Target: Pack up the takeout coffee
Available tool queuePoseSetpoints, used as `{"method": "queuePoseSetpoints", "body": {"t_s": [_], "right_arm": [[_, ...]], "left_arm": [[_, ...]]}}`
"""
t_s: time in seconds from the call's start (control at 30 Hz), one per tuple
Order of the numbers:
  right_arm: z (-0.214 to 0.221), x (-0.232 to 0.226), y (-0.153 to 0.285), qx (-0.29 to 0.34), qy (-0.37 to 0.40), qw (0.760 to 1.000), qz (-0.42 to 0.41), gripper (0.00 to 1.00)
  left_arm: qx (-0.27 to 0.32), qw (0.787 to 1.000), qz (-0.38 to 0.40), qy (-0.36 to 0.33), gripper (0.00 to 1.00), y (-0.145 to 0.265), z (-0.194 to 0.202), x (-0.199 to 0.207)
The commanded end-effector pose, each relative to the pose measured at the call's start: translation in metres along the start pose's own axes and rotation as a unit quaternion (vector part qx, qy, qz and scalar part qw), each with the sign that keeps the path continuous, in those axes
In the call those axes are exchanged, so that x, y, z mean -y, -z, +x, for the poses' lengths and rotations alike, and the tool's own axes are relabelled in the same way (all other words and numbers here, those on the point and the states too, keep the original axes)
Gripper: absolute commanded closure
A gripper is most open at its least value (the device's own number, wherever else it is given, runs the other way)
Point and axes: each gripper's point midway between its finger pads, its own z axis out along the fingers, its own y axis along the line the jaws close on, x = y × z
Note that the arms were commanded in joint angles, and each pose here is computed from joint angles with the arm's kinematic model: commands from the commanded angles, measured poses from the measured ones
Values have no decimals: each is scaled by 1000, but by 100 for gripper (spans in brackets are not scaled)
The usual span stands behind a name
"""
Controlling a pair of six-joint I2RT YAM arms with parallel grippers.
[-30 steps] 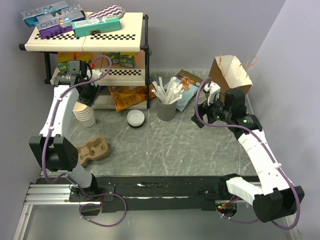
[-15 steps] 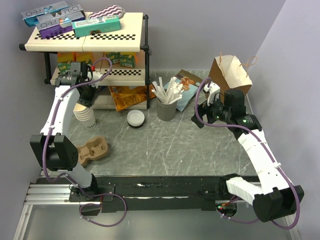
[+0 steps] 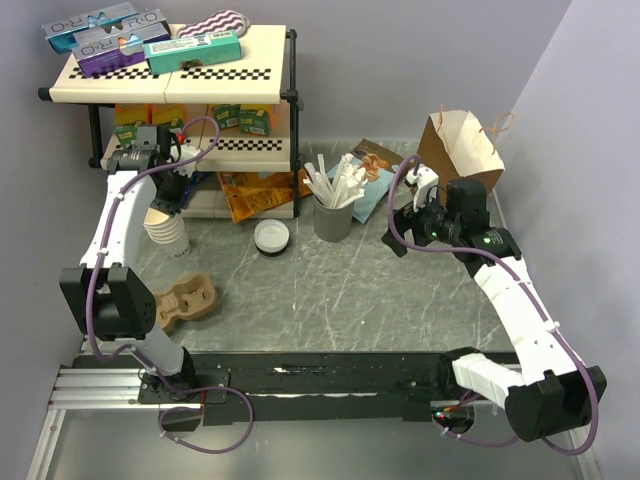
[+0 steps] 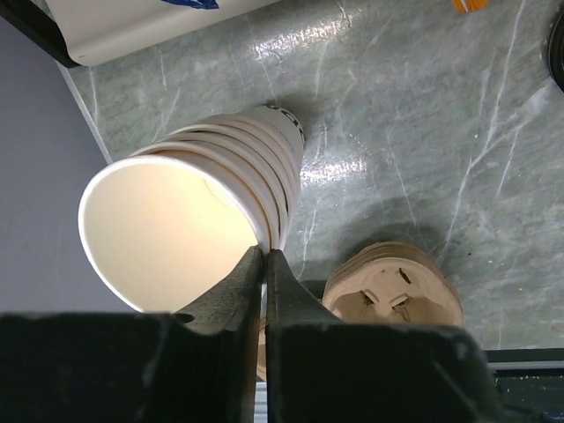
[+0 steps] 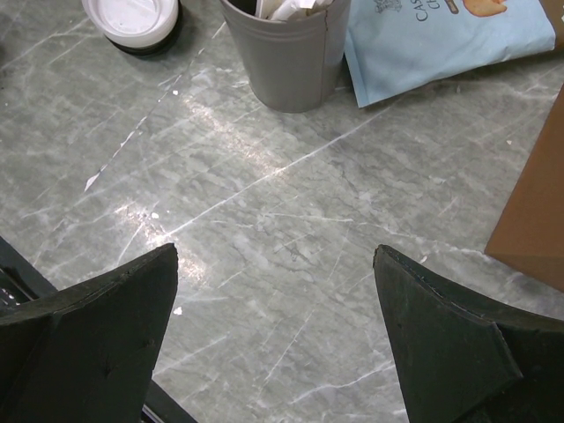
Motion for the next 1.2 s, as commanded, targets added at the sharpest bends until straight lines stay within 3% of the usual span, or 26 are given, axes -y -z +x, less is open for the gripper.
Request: {"method": "queuePoseSetpoints", "body": {"t_s": [0.0, 0.03, 0.2, 0.43, 0.6, 0.77, 0.83, 0.87, 0.93, 1.0, 1.17], "right_arm": [[-6, -2, -2, 15, 5, 1000, -3, 3], [-6, -2, -2, 15, 5, 1000, -4, 3], [-4, -2, -2, 16, 3, 1000, -4, 3], [-4, -4, -3, 16, 0, 1000, -7, 3], [-4, -4, -3, 15, -1, 1000, -9, 3], [-2, -5, -5, 16, -5, 1000, -12, 3], [-2, -5, -5, 17, -5, 1000, -10, 3], [1, -4, -6, 15, -6, 1000, -9, 3], [3, -5, -6, 15, -9, 1000, -10, 3], [3, -5, -6, 16, -11, 1000, -11, 3], [-2, -6, -5, 20, -8, 1000, -13, 3]], "left_arm": [[10, 1000, 0, -1, 94, 2, -4, -3], [11, 1000, -2, -3, 99, 3, -4, -3], [11, 1000, -17, -18, 99, 11, -4, -10], [33, 992, -104, -59, 99, 52, -24, -50], [24, 995, -81, -62, 99, 54, -20, -42], [-5, 982, -157, -107, 99, 48, -5, -64], [17, 980, -165, -110, 99, 60, -13, -64], [44, 986, -125, -98, 99, 62, -22, -52], [37, 993, -87, -71, 99, 66, -23, -48], [-8, 988, -131, -82, 99, 60, -11, -63], [31, 990, -113, -73, 99, 68, -26, -60]]}}
